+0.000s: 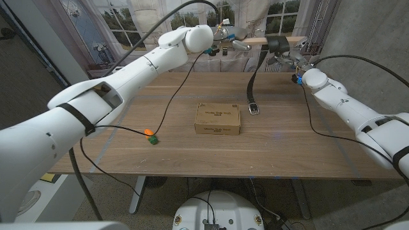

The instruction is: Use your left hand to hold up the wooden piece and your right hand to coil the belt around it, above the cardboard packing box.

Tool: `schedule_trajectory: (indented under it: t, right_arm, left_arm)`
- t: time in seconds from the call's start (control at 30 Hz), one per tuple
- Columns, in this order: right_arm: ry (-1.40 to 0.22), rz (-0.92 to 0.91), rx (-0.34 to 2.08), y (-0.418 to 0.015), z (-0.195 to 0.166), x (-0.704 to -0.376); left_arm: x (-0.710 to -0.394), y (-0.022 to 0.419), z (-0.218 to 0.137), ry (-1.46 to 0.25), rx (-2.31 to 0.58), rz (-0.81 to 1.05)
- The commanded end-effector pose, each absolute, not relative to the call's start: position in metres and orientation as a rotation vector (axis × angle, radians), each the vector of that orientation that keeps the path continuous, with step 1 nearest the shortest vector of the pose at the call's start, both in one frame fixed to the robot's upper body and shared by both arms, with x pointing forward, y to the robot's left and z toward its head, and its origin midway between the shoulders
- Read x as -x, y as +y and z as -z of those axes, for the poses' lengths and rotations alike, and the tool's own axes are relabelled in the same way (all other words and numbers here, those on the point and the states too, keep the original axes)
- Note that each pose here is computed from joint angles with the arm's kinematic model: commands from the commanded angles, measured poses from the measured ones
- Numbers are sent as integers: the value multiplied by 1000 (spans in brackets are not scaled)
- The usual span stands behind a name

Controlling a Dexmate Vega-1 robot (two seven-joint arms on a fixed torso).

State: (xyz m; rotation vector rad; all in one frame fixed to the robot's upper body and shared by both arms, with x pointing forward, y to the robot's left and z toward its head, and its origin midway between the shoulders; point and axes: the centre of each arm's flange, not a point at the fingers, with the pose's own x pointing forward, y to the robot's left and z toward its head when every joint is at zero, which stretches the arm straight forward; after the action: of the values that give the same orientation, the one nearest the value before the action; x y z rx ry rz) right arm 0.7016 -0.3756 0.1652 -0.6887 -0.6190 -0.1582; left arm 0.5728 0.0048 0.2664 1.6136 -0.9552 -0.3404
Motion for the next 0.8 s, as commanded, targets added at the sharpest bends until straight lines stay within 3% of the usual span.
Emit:
schedule_trajectory:
  t: [0.03,0.8]
  right_arm:
    - [-718,175,652,-380,-210,-686]
    - [-948,123,605,-384,-264,-632]
  left_arm:
    - [-576,9,-261,-891,-1648,369]
    - [-590,11,-263,-800,-1726,389]
